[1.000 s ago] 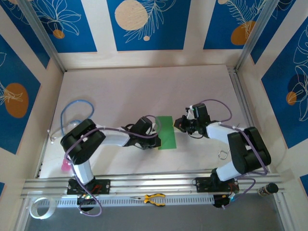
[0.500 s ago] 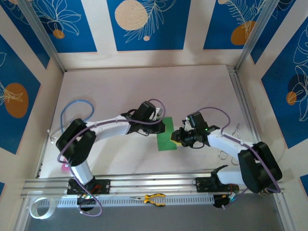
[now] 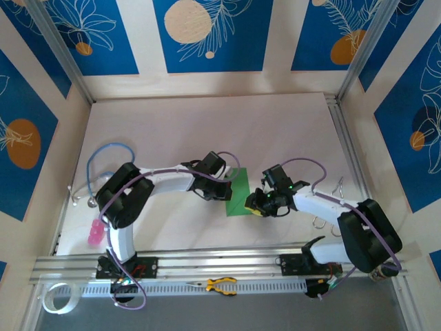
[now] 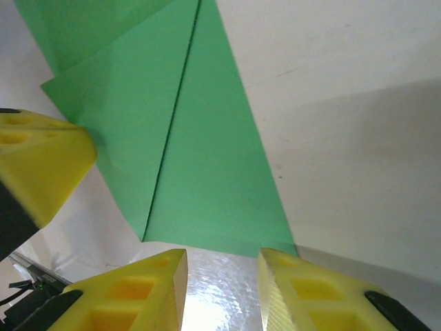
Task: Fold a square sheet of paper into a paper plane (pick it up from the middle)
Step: Turn over the paper at the center of the table.
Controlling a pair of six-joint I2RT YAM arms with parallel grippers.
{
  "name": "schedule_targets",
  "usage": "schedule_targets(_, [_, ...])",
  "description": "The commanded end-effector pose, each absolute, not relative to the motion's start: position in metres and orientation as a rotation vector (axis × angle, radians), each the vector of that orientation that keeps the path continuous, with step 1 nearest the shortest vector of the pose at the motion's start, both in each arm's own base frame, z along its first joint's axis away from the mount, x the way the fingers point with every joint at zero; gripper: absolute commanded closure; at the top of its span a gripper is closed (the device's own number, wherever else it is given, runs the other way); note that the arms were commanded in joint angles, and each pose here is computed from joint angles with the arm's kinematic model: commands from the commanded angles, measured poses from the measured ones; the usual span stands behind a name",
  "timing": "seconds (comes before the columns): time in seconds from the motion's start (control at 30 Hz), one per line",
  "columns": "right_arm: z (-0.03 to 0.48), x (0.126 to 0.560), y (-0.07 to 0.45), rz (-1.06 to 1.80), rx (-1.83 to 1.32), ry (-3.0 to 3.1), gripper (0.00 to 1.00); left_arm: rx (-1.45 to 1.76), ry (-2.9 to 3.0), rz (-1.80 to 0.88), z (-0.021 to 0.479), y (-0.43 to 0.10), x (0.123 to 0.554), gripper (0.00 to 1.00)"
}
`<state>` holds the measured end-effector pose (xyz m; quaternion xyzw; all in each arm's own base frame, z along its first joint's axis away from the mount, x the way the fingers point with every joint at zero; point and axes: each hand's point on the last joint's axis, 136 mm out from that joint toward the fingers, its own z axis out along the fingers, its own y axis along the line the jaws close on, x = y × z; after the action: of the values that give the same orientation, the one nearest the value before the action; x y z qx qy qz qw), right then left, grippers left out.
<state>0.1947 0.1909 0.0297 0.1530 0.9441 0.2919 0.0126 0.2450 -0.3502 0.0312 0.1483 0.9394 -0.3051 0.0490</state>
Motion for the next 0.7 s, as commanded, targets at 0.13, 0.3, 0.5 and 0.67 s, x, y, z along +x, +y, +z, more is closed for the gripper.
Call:
schedule_targets(0.13, [0.019,0.194,0.196,0.906,0.486,2.967,0.67,0.454,2.918,-0.894,0.012,-0.341,0.237,0.97])
schedule_targets(0.3, [0.015,0.199,0.199,0.906,0.498,2.963,0.67,0.441,2.945,-0.895,0.001,-0.337,0.231,0.97])
schedule_targets(0.5, [0.021,0.21,0.211,1.0,0.462,2.909,0.65,0.446,2.962,-0.872,-0.003,-0.332,0.228,0.98])
schedule_targets(0.67, [0.035,0.227,0.219,1.072,0.402,2.842,0.56,0.448,2.96,-0.866,-0.003,-0.332,0.228,0.98])
